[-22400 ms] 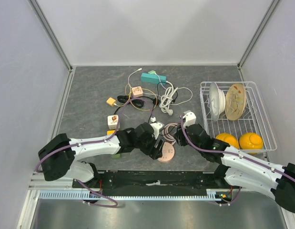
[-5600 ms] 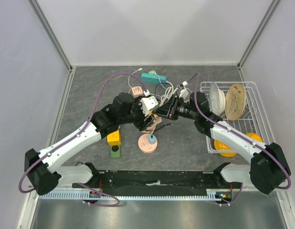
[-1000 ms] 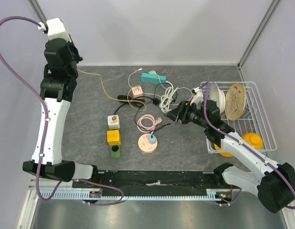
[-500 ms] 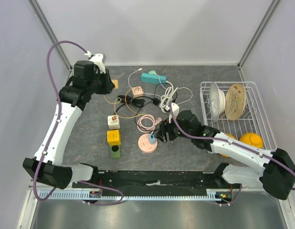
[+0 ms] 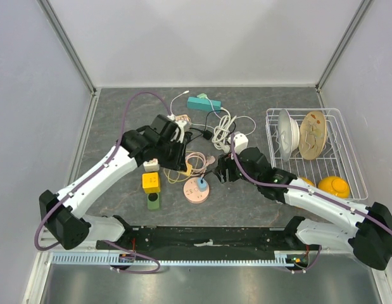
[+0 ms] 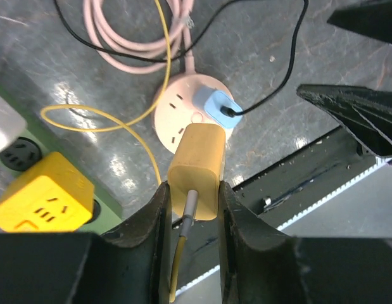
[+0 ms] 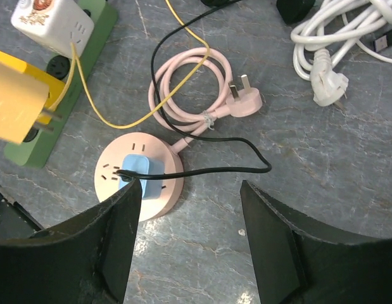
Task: Insert the plug
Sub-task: Insert the plug into the socket.
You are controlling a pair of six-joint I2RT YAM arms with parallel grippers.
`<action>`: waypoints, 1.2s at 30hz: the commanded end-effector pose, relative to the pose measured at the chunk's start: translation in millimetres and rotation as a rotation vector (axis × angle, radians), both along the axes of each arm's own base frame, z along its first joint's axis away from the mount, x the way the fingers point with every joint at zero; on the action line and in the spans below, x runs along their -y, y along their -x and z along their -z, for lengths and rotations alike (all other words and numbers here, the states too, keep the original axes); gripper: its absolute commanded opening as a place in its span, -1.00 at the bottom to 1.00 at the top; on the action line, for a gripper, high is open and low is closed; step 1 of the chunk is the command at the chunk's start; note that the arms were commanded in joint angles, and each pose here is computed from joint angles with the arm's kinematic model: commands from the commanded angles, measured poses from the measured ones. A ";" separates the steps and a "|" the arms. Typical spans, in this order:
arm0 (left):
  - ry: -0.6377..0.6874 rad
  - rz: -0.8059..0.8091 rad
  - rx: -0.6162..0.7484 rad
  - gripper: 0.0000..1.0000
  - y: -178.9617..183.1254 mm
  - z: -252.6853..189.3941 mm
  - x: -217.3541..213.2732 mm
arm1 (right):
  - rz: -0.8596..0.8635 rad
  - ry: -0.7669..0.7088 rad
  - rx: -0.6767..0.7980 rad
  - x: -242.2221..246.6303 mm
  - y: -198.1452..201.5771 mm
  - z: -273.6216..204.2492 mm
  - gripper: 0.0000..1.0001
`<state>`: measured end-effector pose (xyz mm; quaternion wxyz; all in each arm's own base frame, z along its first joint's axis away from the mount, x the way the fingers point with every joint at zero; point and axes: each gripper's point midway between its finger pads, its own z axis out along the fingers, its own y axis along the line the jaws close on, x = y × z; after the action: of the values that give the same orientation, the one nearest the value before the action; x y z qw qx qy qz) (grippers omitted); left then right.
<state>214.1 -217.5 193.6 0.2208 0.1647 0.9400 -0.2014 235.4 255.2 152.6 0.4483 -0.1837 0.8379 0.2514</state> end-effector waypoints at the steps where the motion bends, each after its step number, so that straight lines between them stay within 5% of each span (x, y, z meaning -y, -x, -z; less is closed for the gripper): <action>1: -0.003 -0.024 -0.113 -0.96 23.8 18.0 17.1 | 0.039 0.000 0.011 6.1 -2.4 1.4 0.43; 13: -0.190 -0.249 -0.282 -0.96 52.8 81.0 19.3 | 0.037 0.006 -0.007 10.3 3.3 10.3 0.44; 36: -0.280 -0.481 -0.229 -0.97 29.5 104.2 21.9 | 0.015 0.024 0.029 27.8 16.8 4.5 0.46</action>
<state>173.6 -233.5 85.8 0.1058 -0.0126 0.9938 -0.0332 218.2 230.7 141.7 0.4466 -0.1815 0.8431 0.2382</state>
